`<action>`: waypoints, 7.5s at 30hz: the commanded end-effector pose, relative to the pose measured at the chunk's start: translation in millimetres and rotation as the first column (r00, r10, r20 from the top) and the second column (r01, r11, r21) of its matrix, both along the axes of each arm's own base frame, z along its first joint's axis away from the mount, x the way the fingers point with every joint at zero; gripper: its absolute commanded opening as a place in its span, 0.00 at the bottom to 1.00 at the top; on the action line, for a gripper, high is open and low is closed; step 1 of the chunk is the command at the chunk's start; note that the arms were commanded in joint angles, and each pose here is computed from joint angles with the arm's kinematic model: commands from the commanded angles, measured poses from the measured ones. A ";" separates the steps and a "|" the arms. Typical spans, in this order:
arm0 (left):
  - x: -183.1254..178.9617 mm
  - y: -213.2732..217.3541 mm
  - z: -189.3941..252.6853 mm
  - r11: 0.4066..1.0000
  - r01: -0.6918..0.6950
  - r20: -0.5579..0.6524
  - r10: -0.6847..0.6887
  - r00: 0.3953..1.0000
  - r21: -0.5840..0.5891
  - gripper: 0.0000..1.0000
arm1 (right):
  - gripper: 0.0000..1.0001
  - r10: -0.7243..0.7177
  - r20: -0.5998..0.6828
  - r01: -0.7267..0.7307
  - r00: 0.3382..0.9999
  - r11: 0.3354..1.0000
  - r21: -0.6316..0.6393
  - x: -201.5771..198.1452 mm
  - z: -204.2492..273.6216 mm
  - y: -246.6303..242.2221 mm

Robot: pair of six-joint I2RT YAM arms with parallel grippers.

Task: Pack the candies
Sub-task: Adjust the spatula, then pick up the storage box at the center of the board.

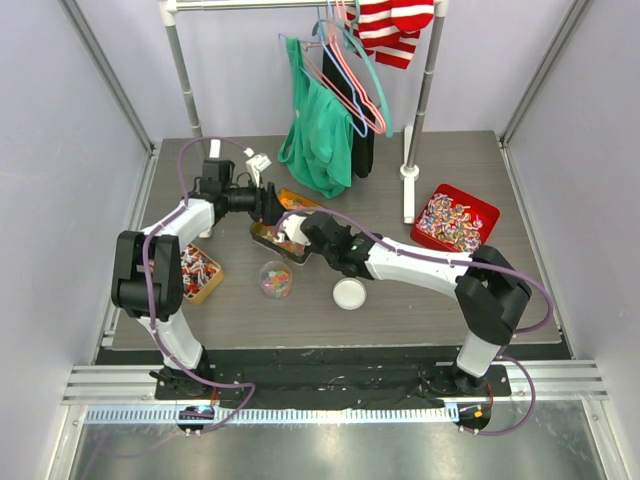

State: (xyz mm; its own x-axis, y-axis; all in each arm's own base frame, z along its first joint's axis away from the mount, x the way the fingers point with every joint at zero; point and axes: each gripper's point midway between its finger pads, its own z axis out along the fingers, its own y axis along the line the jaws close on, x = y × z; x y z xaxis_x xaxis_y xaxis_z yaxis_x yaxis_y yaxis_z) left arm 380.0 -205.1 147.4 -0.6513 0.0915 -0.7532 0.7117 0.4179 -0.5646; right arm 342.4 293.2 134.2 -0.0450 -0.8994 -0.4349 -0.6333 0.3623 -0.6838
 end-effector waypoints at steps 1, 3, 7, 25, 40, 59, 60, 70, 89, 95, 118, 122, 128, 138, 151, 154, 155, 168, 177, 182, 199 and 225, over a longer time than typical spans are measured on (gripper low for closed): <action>4.6 -5.3 11.1 0.999 0.034 0.039 -0.033 0.999 -0.011 0.69 | 0.01 0.024 0.066 -0.030 0.997 0.996 0.085 1.6 34.0 20.1; 5.2 -5.9 11.4 0.999 0.034 0.040 -0.034 0.999 -0.010 0.66 | 0.01 0.038 0.062 -0.044 0.997 0.995 0.094 -1.8 34.2 23.2; 3.5 -6.4 10.2 0.999 0.042 0.035 -0.041 0.999 -0.014 0.52 | 0.01 0.053 0.066 -0.059 0.996 0.993 0.105 -5.7 34.6 26.5; -23.9 -15.9 3.9 0.964 0.240 -0.081 -0.250 0.965 -0.113 0.00 | 0.01 0.134 0.047 -0.141 0.990 0.965 0.219 -17.6 64.4 33.2; -39.2 -20.0 11.2 0.922 0.341 -0.123 -0.366 0.922 -0.185 0.00 | 0.23 0.172 0.028 -0.174 0.985 0.953 0.247 -24.8 69.5 36.6; -33.9 0.9 44.9 0.895 0.324 -0.112 -0.372 0.922 -0.307 0.00 | 0.29 0.186 -0.015 -0.175 0.982 0.948 0.267 -40.3 57.3 26.3; -32.3 2.3 46.0 0.897 0.316 -0.117 -0.366 0.923 -0.310 0.00 | 0.29 0.183 -0.017 -0.172 0.983 0.951 0.258 -39.4 54.1 27.0; -31.9 3.5 50.5 0.897 0.308 -0.113 -0.359 0.927 -0.318 0.00 | 0.29 0.129 0.082 -0.142 0.988 0.972 0.187 -30.2 39.0 43.6; -34.2 3.8 50.2 0.897 0.310 -0.114 -0.360 0.926 -0.315 0.00 | 0.01 0.096 0.190 -0.127 0.977 0.978 0.162 -12.6 29.6 46.2; -33.9 4.0 47.7 0.898 0.309 -0.121 -0.361 0.925 -0.314 0.00 | 0.01 0.109 0.182 -0.140 0.977 0.975 0.171 -15.7 36.8 47.3; -34.9 4.4 48.5 0.899 0.311 -0.122 -0.362 0.924 -0.309 0.00 | 0.41 0.105 0.134 -0.128 0.985 0.976 0.175 -16.3 49.6 31.8; -35.3 3.8 49.4 0.898 0.313 -0.119 -0.363 0.924 -0.308 0.00 | 0.41 0.101 0.124 -0.121 0.987 0.980 0.160 -13.6 39.6 33.5; -36.2 4.6 49.2 0.899 0.314 -0.120 -0.363 0.924 -0.306 0.00 | 0.39 0.088 0.170 -0.117 0.982 0.979 0.168 -5.3 37.8 37.5; -36.9 -0.8 38.9 0.896 0.327 -0.142 -0.381 0.914 -0.301 0.00 | 0.20 0.095 0.198 -0.137 0.976 0.968 0.211 -5.8 46.7 43.9; -45.3 -13.8 28.2 0.884 0.366 -0.167 -0.423 0.890 -0.290 0.00 | 0.29 0.120 0.194 -0.161 0.974 0.964 0.214 -12.6 38.1 53.8; -47.8 -17.1 25.2 0.881 0.375 -0.177 -0.433 0.884 -0.288 0.00 | 0.28 0.114 0.202 -0.159 0.973 0.963 0.219 -12.8 39.0 54.2; -48.8 -18.5 24.4 0.880 0.379 -0.178 -0.438 0.881 -0.287 0.00 | 0.25 0.111 0.204 -0.156 0.973 0.963 0.220 -11.9 40.0 53.9; -44.9 -20.3 10.4 0.881 0.376 -0.215 -0.442 0.871 -0.287 0.02 | 0.01 0.093 0.217 -0.154 0.972 0.946 0.286 -16.2 60.4 50.9; -38.7 -15.7 16.6 0.886 0.358 -0.205 -0.424 0.882 -0.294 0.37 | 0.01 0.098 0.202 -0.150 0.974 0.953 0.261 -19.0 53.2 46.5; -20.8 8.6 29.3 0.908 0.284 -0.188 -0.351 0.917 -0.308 0.51 | 0.01 0.099 0.203 -0.150 0.974 0.956 0.253 -20.9 52.6 42.1; 8.2 33.2 67.6 0.938 0.256 -0.118 -0.289 0.950 -0.231 0.55 | 0.01 0.068 0.206 -0.120 0.976 0.961 0.249 -14.1 55.1 26.9; 107.7 102.0 -53.3 0.858 -0.336 0.094 0.326 0.941 0.388 1.00 | 0.01 0.061 0.218 -0.113 0.974 0.966 0.232 -11.7 61.6 18.6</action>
State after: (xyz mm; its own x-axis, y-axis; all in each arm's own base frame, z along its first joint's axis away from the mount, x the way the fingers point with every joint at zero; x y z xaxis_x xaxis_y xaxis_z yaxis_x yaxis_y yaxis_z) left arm 470.7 -116.8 116.4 -0.7068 0.1184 -0.6974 0.5211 0.7539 -0.4000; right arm 327.0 311.3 162.9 0.1103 -0.8064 -0.5809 -0.5679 0.4286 -0.7028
